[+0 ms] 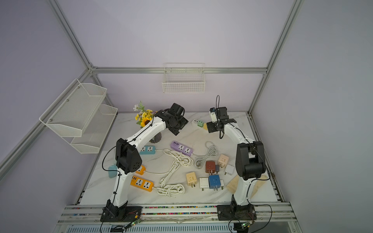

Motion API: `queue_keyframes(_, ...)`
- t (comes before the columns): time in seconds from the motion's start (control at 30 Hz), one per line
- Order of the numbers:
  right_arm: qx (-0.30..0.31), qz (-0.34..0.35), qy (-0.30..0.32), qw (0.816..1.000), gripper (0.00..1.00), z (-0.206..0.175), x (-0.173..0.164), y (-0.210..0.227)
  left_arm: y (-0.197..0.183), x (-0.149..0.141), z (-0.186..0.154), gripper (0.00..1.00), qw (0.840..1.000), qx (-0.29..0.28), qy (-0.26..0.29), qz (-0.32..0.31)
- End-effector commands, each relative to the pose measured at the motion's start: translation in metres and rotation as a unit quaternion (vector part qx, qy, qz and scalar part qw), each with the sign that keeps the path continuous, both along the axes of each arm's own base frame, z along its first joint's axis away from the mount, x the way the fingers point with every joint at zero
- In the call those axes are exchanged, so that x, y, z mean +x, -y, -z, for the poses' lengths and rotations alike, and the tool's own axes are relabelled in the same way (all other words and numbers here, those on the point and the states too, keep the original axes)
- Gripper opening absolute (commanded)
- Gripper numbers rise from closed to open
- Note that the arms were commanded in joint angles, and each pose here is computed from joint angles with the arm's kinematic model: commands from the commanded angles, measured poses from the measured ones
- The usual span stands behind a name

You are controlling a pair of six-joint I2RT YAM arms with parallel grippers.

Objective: Pull the plug off the socket
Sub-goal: Move the socket to the center of the board.

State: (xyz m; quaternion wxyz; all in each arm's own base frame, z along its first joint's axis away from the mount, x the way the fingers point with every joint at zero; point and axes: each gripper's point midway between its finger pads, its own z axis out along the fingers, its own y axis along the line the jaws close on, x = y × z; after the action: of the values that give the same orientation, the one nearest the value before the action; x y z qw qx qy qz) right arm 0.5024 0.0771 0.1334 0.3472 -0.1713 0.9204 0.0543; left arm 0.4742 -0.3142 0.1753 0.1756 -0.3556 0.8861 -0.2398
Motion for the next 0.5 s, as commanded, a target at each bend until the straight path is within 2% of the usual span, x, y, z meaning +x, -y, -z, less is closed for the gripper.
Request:
queue_keyframes(0.0,-0.008,-0.125,0.063,0.990,0.75,-0.008,0.005,-0.022,0.015,-0.001,0.010,0.77,0.999,-0.012,-0.013,0.029)
queue_keyframes(0.17,-0.046,-0.144,0.046,0.987,0.76,0.018,0.014,-0.017,0.020,-0.001,0.015,0.77,0.999,-0.020,-0.022,0.038)
queue_keyframes(0.47,-0.051,-0.129,0.040,0.989,0.73,0.042,0.044,-0.014,0.022,0.002,0.014,0.78,0.999,-0.025,-0.019,0.038)
